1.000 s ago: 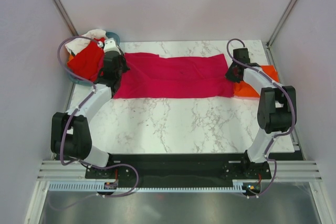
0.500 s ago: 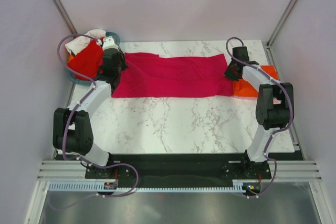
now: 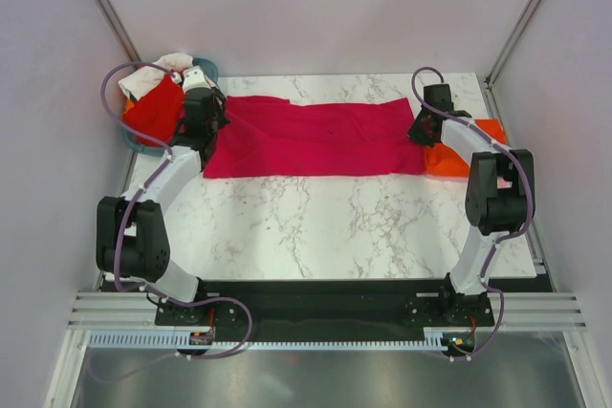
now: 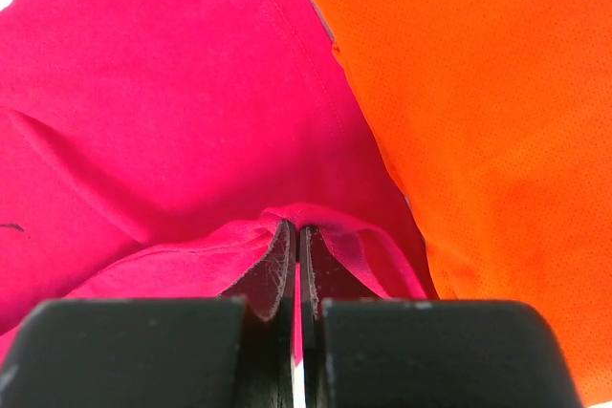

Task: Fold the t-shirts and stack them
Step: Fold the tshirt

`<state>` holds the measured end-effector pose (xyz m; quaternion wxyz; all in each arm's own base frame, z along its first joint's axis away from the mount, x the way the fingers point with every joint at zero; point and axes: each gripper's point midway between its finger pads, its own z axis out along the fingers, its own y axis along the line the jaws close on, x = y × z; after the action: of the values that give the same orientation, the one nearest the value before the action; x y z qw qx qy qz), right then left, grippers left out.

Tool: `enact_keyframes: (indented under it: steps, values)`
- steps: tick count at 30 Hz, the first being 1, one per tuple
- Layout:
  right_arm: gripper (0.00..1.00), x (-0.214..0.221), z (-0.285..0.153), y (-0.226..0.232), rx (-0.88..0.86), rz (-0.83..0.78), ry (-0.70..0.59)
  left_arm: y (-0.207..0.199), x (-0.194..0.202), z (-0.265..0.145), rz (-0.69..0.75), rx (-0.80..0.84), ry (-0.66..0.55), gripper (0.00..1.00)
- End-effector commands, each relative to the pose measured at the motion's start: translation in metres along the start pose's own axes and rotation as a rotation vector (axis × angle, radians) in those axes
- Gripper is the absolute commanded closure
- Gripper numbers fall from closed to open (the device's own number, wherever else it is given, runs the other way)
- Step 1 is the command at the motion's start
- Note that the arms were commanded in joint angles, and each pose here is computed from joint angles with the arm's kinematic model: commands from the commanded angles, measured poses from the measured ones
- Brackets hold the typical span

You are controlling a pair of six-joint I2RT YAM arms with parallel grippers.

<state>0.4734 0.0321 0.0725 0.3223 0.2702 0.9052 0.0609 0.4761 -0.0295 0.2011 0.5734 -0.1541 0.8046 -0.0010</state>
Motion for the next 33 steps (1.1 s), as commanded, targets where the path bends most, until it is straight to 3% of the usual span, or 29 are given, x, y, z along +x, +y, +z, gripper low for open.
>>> enact_keyframes:
  steps: [1, 21, 33]
  values:
    - [1.00, -0.016, 0.003, 0.010, -0.029, 0.021, -0.037, 0.006, -0.017, 0.002, 0.000, -0.030, -0.048, 0.98]
    - [1.00, -0.030, 0.019, 0.005, -0.006, 0.037, -0.061, -0.021, 0.015, 0.055, 0.032, 0.045, 0.068, 0.98]
    - [1.00, -0.031, 0.015, -0.001, -0.004, 0.060, -0.088, -0.018, 0.024, 0.059, 0.035, 0.026, 0.100, 0.98]
